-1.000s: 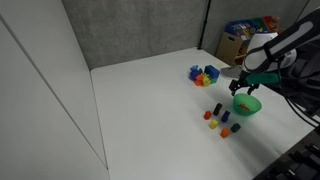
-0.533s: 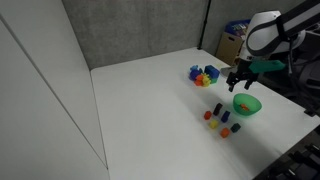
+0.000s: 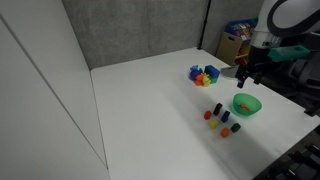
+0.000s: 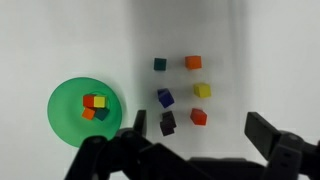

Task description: Put a small orange block in the bowl

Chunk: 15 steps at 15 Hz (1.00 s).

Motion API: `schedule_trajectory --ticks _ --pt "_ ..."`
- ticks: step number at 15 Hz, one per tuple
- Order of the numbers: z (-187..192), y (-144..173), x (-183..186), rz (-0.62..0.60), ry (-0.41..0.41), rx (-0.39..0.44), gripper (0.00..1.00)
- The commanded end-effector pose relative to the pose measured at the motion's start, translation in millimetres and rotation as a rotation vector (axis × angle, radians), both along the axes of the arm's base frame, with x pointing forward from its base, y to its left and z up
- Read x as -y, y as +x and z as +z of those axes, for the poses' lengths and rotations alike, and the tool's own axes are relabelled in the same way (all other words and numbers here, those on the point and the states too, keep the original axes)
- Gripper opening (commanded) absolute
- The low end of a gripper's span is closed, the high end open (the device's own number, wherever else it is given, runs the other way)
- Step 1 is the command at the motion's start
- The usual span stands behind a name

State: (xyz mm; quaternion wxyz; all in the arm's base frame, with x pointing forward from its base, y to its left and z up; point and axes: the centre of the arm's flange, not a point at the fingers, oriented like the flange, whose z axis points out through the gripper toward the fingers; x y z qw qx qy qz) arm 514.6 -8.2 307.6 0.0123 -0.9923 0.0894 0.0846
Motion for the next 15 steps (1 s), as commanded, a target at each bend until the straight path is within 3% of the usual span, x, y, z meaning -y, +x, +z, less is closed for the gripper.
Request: schedule_trajectory --ticks 1,8,15 --pt "52 -18 -10 0.053 -0.003 0.033 1.00" --pt "125 -19 -24 0.091 -0.010 0.088 1.00" --pt "120 -21 -25 0.079 -0.008 0.095 1.00"
